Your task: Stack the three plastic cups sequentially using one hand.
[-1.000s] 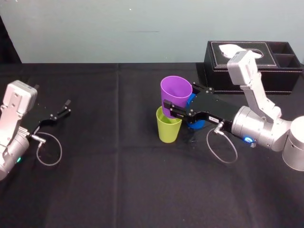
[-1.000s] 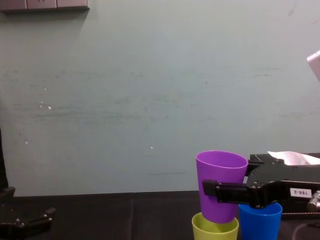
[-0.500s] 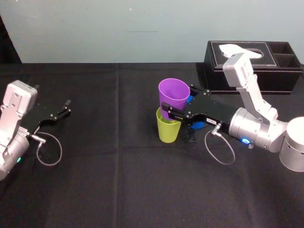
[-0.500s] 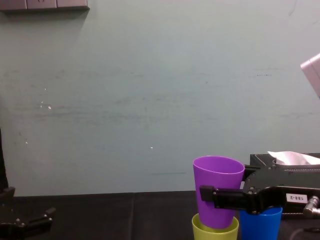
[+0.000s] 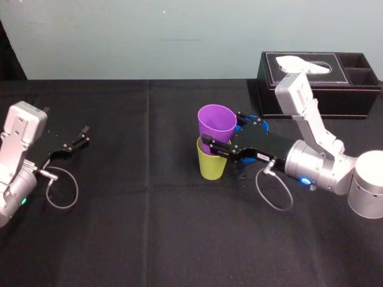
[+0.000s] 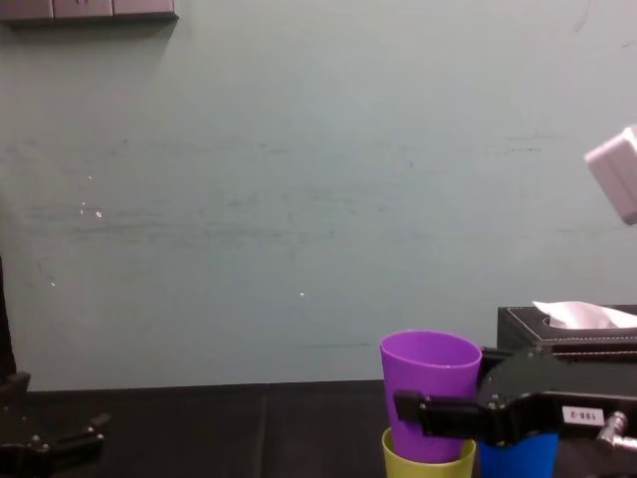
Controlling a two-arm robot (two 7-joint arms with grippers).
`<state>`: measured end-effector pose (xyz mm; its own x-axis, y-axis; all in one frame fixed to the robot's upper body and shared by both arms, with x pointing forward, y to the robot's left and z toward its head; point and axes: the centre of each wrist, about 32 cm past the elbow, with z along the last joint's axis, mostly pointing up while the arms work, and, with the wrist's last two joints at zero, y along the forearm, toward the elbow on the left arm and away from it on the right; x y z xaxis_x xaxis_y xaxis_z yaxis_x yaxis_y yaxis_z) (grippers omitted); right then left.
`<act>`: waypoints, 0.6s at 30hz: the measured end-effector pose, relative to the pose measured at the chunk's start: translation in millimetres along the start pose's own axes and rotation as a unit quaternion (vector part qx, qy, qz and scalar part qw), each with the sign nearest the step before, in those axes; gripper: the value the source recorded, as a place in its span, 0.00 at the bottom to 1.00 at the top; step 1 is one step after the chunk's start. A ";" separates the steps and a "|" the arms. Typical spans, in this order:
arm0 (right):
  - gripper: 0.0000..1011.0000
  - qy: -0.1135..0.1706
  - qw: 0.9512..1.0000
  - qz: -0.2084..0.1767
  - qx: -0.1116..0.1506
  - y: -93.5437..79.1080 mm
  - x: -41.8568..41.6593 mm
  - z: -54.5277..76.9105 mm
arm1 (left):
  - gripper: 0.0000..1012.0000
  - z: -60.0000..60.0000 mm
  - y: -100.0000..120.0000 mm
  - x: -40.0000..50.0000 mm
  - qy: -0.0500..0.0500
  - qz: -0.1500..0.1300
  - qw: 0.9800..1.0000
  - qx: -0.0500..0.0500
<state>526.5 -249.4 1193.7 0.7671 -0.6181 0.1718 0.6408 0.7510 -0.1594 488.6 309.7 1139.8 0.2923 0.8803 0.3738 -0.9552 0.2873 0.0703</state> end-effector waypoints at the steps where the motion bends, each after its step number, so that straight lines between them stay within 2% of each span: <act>1: 0.72 0.000 1.000 0.000 -0.001 0.3 0.1 -0.8 | 1.00 0.0 0.0 0.0 0.000 0.000 1.000 0.000; 13: 0.72 0.002 1.000 0.000 -0.007 2.0 0.6 -4.0 | 1.00 0.0 0.0 0.0 0.000 0.000 1.000 0.000; 15: 0.74 0.002 1.000 0.000 -0.007 2.0 0.7 -3.9 | 1.00 0.0 0.0 0.0 0.000 0.000 1.000 0.000; 18: 0.82 0.002 1.000 0.000 -0.006 1.9 0.7 -3.8 | 1.00 0.0 0.0 0.0 0.000 0.000 1.000 0.000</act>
<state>528.4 -249.2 1189.8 0.7667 -0.6194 0.1688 0.6416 0.7475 -0.1719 488.6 309.7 1139.8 0.2923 0.8803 0.3738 -0.9553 0.2873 0.0703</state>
